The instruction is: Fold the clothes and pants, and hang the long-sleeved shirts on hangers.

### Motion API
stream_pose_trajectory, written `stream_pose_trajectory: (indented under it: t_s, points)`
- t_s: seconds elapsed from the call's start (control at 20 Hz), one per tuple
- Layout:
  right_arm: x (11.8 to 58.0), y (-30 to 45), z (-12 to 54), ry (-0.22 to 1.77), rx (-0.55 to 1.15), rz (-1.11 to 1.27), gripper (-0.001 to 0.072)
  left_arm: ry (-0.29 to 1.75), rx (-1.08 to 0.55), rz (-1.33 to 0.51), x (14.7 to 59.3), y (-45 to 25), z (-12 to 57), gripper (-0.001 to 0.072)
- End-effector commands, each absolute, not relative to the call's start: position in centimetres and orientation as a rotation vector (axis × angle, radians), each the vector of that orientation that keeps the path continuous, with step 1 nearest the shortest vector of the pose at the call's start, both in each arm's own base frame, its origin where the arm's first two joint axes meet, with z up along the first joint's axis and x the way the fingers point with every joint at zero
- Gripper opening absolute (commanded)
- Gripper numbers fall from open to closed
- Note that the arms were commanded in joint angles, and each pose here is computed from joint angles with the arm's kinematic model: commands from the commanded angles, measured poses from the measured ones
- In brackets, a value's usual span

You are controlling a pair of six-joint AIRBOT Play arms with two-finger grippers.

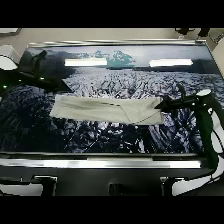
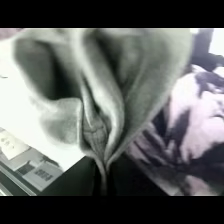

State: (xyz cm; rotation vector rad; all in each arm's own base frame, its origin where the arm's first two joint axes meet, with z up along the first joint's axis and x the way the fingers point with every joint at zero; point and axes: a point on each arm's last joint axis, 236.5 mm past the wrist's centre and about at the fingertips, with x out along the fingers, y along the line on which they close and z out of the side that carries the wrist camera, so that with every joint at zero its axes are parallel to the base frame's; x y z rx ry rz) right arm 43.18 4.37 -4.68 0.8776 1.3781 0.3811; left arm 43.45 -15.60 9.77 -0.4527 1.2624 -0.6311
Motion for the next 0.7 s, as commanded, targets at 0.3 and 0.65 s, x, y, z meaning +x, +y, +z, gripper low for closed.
stream_pose_trajectory:
  t_s: [0.3, 0.65]
  points:
    - [40.8, 9.2, 14.1, 1.114, 0.767, 0.452, 0.0056, 1.284, -0.632, -0.634, 43.3, -35.7, -3.1, 0.002]
    - [37.4, 10.0, 20.8, 0.974, 0.705, 0.485, 0.0056, 1.406, -1.045, -0.65, 36.7, -50.0, -6.2, 0.0019]
